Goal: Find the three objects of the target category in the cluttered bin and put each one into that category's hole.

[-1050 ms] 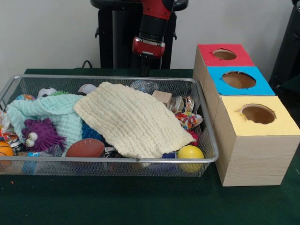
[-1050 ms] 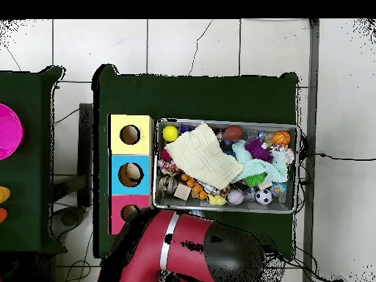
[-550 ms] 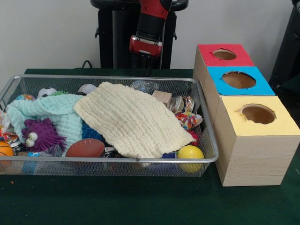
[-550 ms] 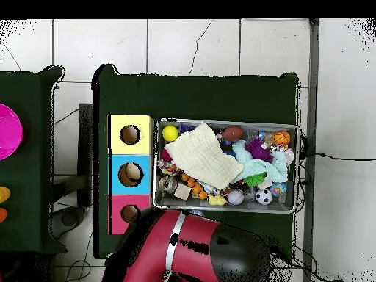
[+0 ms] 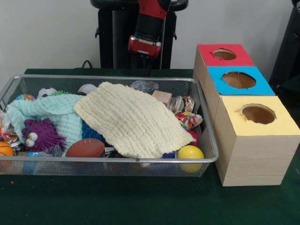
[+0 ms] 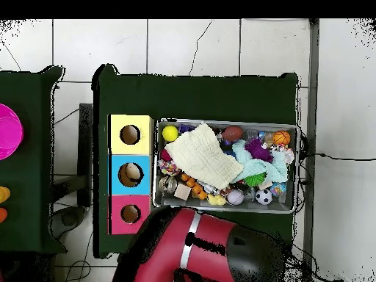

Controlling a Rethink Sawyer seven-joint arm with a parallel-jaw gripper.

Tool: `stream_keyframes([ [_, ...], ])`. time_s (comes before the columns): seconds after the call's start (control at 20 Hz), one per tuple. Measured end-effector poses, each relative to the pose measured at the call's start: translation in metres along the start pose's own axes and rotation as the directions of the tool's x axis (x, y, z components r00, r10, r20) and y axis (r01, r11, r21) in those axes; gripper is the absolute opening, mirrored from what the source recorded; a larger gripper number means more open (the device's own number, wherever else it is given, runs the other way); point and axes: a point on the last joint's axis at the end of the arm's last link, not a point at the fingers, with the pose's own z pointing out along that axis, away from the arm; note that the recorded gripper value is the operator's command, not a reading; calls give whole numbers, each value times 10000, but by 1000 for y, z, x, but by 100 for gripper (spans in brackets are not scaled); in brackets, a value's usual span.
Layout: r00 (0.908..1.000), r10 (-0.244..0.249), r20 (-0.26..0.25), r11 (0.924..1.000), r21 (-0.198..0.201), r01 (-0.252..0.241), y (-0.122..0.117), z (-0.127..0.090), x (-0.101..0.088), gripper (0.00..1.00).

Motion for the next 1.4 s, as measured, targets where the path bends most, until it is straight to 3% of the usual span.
stream_keyframes([
  [0.2,9914,1272,-310,9919,65,-1271,-2,1,-3,100],
  [0.25,9829,1784,-448,9839,140,-1779,-2,2,-4,100],
  [0.35,9730,2238,-570,9746,242,-2228,-2,2,-5,100],
  [0.4,9489,3055,-787,9519,489,-3024,-1,2,-7,100],
  [0.5,9329,3483,-919,9369,645,-3435,0,2,-8,100],
  [0.55,9211,3765,-993,9258,756,-3703,1,2,-9,100],
  [0.6,9018,4175,-1119,9079,920,-4089,2,2,-10,100],
  [0.65,8768,4642,-1257,8847,1129,-4523,3,1,-11,100],
  [0.75,8429,5199,-1390,8529,1389,-5032,5,1,-13,100],
  [0.8,8311,5377,-1418,8417,1469,-5195,6,1,-14,100],
  [0.85,8033,5769,-1480,8153,1646,-5552,7,1,-14,100],
  [0.9,7874,5980,-1498,7999,1742,-5743,8,1,-14,100],
  [0.95,7645,6270,-1497,7773,1859,-6011,8,1,-15,100],
  [1.0,7494,6453,-1485,7622,1920,-6182,9,1,-15,100],
  [1.1,7002,6996,-1427,7128,2077,-6699,10,0,-14,100],
  [1.25,6561,7419,-1383,6690,2186,-7104,11,0,-14,100],
  [1.35,6184,7737,-1377,6324,2251,-7412,12,0,-14,100],
  [1.4,5934,7929,-1385,6086,2279,-7601,13,0,-15,100],
])
